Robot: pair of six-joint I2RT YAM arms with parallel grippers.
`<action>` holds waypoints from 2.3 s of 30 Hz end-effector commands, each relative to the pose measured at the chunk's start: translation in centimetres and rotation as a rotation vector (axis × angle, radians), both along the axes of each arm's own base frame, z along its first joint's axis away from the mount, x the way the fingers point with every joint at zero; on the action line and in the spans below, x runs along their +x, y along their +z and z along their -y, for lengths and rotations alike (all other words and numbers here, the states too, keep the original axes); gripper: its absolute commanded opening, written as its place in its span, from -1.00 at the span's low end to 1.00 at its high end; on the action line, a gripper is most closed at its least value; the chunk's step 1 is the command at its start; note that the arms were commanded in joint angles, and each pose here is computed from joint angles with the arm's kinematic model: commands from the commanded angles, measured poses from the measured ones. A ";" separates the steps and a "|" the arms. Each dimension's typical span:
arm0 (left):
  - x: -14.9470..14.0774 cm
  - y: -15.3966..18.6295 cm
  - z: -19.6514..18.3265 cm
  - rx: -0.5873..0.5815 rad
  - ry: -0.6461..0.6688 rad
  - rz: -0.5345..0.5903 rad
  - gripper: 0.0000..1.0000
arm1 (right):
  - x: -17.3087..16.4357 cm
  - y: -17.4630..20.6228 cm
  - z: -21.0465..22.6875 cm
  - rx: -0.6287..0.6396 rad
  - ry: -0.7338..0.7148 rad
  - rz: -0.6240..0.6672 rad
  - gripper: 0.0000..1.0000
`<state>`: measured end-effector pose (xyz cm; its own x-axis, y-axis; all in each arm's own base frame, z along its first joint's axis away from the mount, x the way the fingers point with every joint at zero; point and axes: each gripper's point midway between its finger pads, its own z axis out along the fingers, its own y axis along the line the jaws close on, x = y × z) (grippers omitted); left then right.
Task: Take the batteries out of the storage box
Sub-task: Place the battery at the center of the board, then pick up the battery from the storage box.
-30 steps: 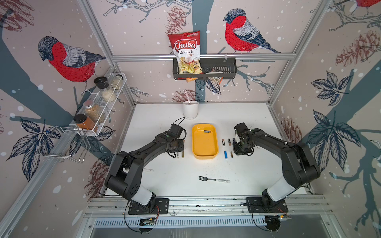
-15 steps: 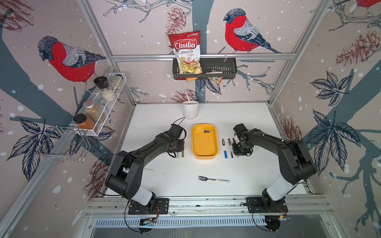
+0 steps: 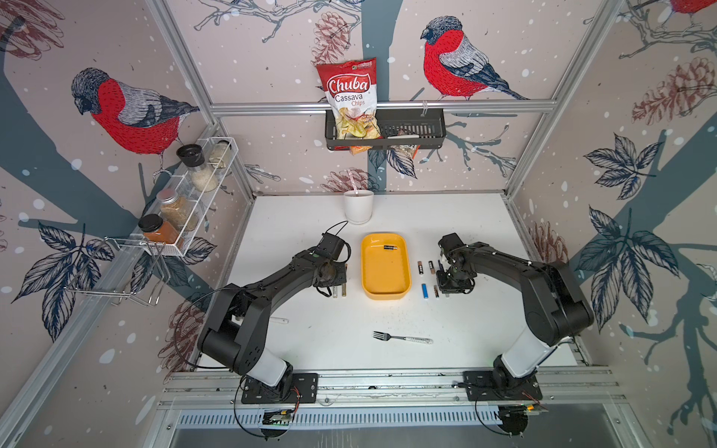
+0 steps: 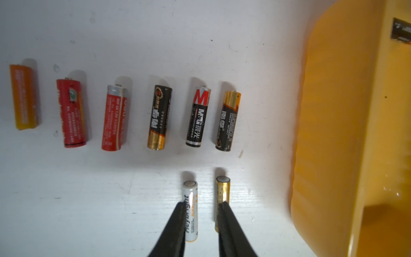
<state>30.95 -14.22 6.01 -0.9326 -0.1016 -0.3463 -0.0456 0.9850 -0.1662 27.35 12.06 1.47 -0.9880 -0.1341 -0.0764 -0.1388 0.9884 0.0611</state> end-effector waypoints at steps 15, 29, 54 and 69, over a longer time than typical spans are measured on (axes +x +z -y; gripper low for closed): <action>0.9 2.0 0.0 0.020 -0.018 0.035 -0.40 | 1.1 2.2 -0.2 0.013 -0.010 0.063 -0.44; 4.3 5.8 6.5 0.089 -0.289 0.158 -0.37 | 3.8 5.2 -1.4 0.047 -0.003 0.130 -0.42; 12.2 2.1 19.8 -0.052 -0.740 0.293 -0.33 | 5.9 6.3 0.3 0.021 -0.032 0.126 -0.41; 13.9 0.2 20.9 -0.026 -0.778 0.315 -0.30 | 5.9 5.7 1.3 0.009 -0.048 0.097 -0.41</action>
<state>44.30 -34.47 5.70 -0.6357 0.5125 -0.5773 0.6765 0.7300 -0.0969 33.58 11.07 7.28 -0.9789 -0.0691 -0.1922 -0.0847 0.9936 0.0742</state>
